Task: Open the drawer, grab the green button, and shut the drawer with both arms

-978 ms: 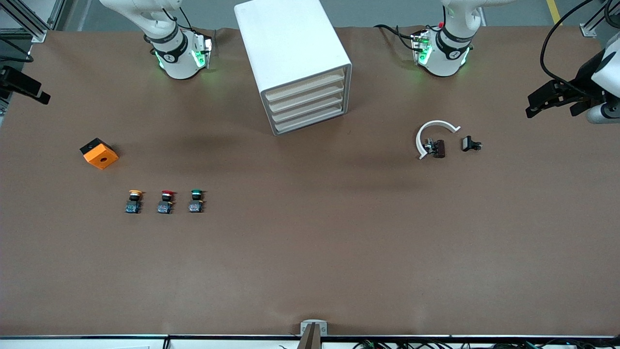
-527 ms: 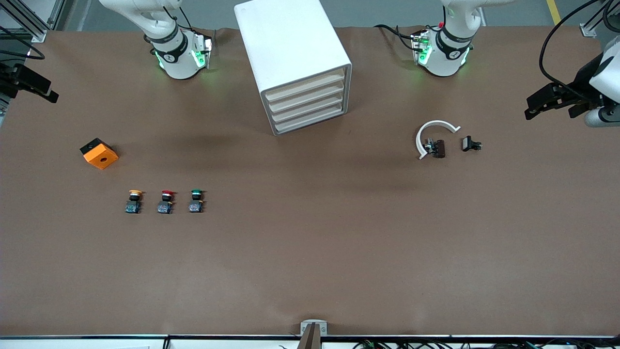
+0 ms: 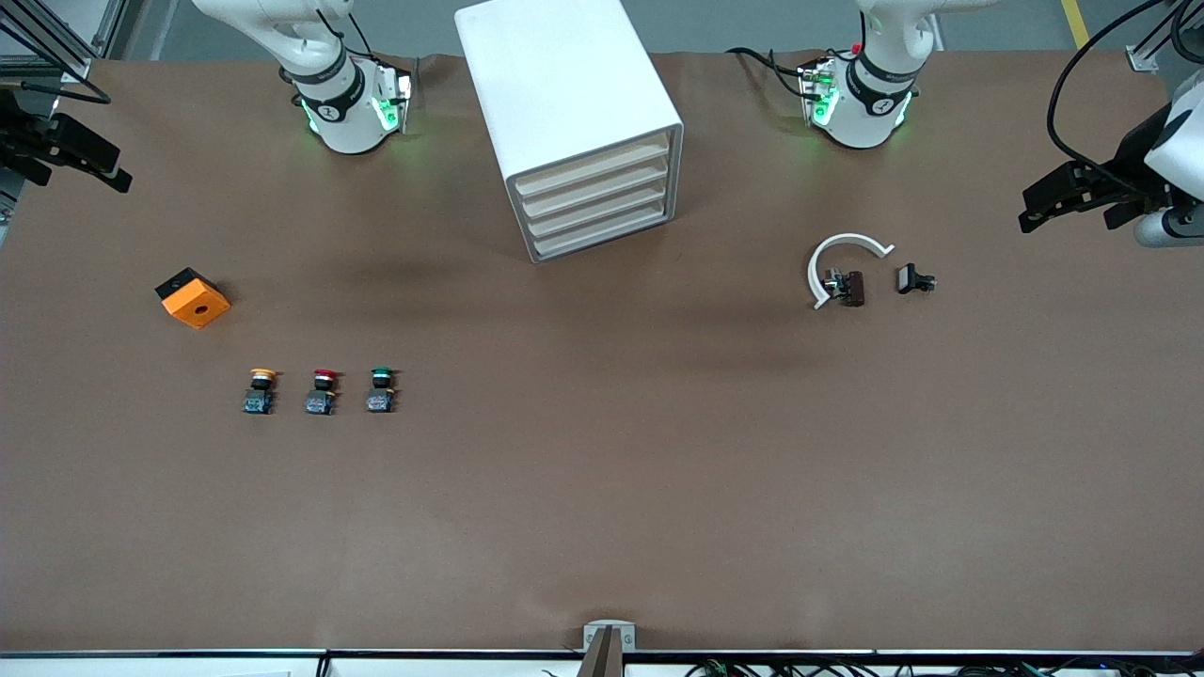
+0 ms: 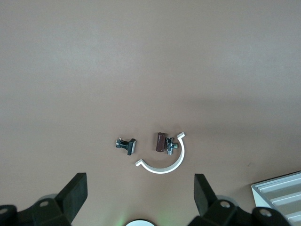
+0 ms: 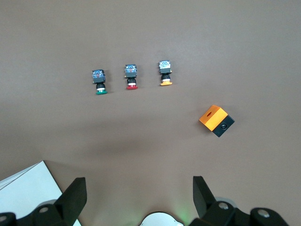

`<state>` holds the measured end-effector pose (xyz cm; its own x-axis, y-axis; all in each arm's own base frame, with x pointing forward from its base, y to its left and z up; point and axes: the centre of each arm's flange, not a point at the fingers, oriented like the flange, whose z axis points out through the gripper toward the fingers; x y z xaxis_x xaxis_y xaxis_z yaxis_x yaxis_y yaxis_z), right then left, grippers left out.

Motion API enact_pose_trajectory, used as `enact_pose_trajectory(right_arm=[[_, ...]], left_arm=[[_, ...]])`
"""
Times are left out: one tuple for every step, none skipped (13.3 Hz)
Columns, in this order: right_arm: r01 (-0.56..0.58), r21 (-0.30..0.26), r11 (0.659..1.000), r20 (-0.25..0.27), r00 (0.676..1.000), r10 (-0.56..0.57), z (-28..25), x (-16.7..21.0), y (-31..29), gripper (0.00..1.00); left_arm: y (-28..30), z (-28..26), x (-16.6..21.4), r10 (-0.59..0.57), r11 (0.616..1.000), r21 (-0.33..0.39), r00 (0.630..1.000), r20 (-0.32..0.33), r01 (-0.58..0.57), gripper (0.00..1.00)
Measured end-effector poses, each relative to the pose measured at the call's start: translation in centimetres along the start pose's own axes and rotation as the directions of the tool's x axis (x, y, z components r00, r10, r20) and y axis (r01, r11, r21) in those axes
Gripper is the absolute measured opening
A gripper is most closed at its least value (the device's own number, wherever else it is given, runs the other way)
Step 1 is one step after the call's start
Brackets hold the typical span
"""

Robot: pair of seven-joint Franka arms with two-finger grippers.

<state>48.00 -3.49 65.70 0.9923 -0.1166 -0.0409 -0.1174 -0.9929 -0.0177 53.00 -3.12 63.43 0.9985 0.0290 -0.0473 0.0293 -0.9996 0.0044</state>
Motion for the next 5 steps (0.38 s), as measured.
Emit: enact_pose_trajectory(right_arm=[[0.0, 0.0, 1.0, -0.003, 1.0, 0.0, 0.0, 0.0, 0.0, 1.0], [0.0, -0.001, 1.0, -0.006, 1.0, 0.0, 0.0, 0.1, 0.0, 1.0], [0.0, -0.001, 1.0, -0.008, 1.0, 0.0, -0.1, 0.1, 0.0, 1.0], [0.0, -0.001, 1.0, -0.01, 1.0, 0.0, -0.1, 0.1, 0.0, 1.0], [0.0, -0.001, 1.0, -0.012, 1.0, 0.0, -0.1, 0.1, 0.0, 1.0]], left_arm=[[0.4, 0.0, 0.0, 0.007, 1.0, 0.001, 1.0, 0.0, -0.007, 1.0], [1.0, 0.0, -0.1, 0.018, 1.0, 0.002, 1.0, 0.0, -0.018, 1.0], [1.5, 0.0, -0.1, 0.027, 1.0, 0.003, 1.0, 0.0, -0.027, 1.0], [1.7, 0.0, -0.2, 0.031, 1.0, 0.003, 1.0, 0.0, -0.031, 1.0], [1.7, 0.0, -0.2, 0.032, 0.999, 0.003, 0.999, 0.0, -0.032, 1.0]])
